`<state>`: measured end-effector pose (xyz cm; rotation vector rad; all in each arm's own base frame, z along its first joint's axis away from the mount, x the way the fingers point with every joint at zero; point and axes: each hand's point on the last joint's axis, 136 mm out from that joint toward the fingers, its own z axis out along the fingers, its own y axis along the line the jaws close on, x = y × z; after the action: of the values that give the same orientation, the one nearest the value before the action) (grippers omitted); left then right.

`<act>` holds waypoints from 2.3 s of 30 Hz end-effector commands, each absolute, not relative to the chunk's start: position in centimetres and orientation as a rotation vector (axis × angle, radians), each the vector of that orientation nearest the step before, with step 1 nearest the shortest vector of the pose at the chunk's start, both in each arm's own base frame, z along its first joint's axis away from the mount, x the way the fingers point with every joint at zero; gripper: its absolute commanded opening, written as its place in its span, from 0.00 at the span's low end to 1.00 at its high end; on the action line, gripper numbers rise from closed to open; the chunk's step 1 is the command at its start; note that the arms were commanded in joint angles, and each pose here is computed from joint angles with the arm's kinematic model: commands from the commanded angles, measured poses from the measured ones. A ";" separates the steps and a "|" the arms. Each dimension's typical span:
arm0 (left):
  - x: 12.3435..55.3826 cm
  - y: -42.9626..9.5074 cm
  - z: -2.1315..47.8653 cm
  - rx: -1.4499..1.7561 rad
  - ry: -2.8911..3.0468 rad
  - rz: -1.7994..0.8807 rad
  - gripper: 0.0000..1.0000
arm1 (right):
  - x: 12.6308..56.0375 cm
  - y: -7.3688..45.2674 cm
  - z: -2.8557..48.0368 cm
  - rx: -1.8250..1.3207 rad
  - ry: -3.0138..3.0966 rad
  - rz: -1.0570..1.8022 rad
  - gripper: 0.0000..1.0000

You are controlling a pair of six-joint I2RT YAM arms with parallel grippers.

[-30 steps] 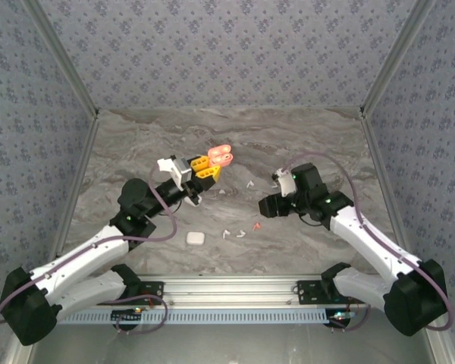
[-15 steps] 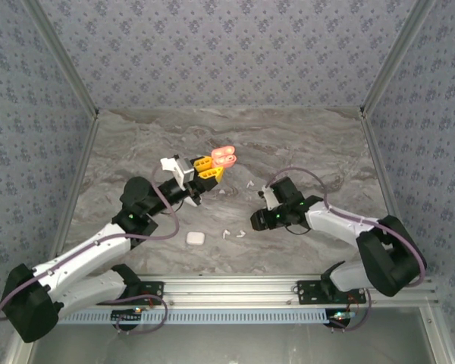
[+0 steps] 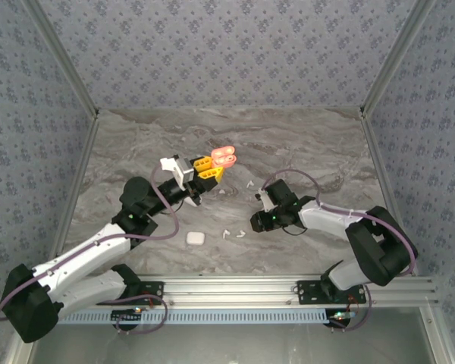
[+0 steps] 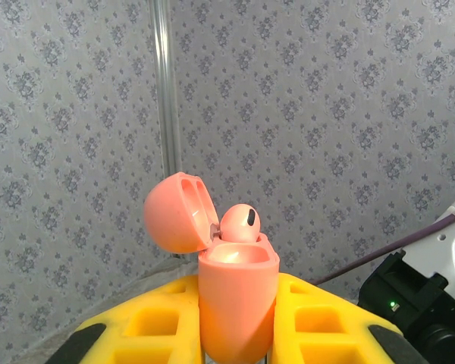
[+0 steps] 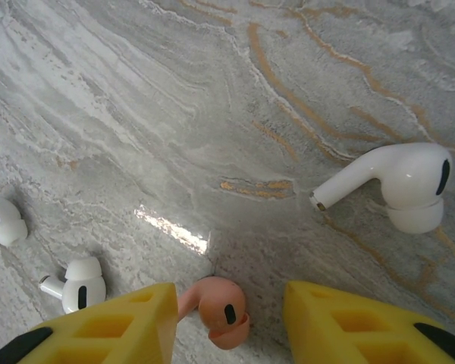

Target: Insert wireless bluetooth earbuds into charging case

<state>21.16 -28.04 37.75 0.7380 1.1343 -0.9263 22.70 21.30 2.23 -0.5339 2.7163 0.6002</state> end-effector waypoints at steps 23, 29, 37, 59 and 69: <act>20.3 -27.2 39.7 0.719 1.093 -0.923 0.00 | 22.1 21.8 3.1 -0.679 2.667 0.416 0.21; 20.7 -27.4 38.7 0.707 1.134 -0.937 0.00 | 23.8 20.8 9.3 -0.675 2.461 0.387 0.22; 21.5 -28.5 37.1 0.703 1.199 -0.994 0.00 | 25.9 19.8 24.3 -0.691 1.945 0.328 0.22; 21.7 -31.8 35.8 0.795 1.219 -1.138 0.00 | 22.9 26.0 41.0 -1.129 1.279 0.344 0.22; 21.7 -31.9 35.8 0.805 1.219 -1.143 0.00 | 22.9 27.8 40.1 -1.197 1.282 0.375 0.21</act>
<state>22.16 -31.67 33.09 0.7997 1.3084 -1.1177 23.56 27.50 38.59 -1.1814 1.3350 0.3634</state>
